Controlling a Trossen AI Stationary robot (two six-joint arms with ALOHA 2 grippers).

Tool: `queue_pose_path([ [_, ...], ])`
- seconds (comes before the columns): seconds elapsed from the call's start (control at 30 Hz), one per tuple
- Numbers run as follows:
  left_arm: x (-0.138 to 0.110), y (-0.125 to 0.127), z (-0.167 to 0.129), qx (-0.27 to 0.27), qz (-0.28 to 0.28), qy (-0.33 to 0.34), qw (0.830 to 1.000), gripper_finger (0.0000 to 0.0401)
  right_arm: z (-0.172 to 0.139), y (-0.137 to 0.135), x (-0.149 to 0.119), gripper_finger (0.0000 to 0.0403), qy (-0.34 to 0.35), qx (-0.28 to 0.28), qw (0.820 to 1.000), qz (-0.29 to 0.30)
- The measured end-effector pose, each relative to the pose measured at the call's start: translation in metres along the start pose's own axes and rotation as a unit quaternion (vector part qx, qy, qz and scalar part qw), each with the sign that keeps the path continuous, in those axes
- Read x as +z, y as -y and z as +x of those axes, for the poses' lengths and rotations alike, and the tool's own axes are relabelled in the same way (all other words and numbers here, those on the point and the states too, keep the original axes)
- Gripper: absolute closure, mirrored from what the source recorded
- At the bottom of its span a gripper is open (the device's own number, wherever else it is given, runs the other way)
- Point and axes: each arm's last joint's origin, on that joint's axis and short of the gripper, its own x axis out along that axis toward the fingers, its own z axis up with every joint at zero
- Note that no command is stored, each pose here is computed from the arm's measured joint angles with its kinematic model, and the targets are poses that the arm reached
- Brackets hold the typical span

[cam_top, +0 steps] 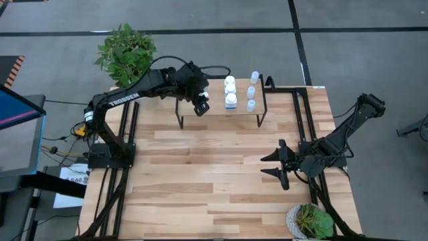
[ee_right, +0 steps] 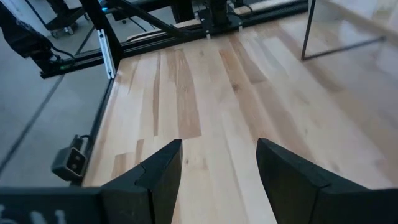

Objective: Pick and place medicine bottles onto shelf by color
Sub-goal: Return to Home Position

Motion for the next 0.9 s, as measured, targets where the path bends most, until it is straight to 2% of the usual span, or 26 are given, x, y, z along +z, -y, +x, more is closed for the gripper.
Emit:
queue_pose_path([
  [0.1, -0.008, 0.008, -0.001, -0.006, 0.028, -0.037, 0.999, 0.0223, 0.002, 0.002, 0.002, 0.0175, 0.003, -0.006, 0.999, -0.034],
  [0.37, -0.037, 0.029, -0.01, -0.013, 0.088, -0.164, 0.982, 0.0223, 0.002, 0.006, 0.007, 0.0175, 0.017, -0.012, 1.0, -0.017],
  [0.47, -0.045, 0.036, -0.019, -0.016, 0.109, -0.187, 0.976, 0.0223, -0.004, 0.007, 0.011, 0.0175, 0.02, 0.013, 1.0, -0.014],
  [0.9, -0.062, 0.057, -0.095, -0.067, 0.146, -0.103, 0.982, 0.0223, -0.043, 0.025, 0.032, 0.0175, 0.093, 0.054, 0.993, -0.039],
])
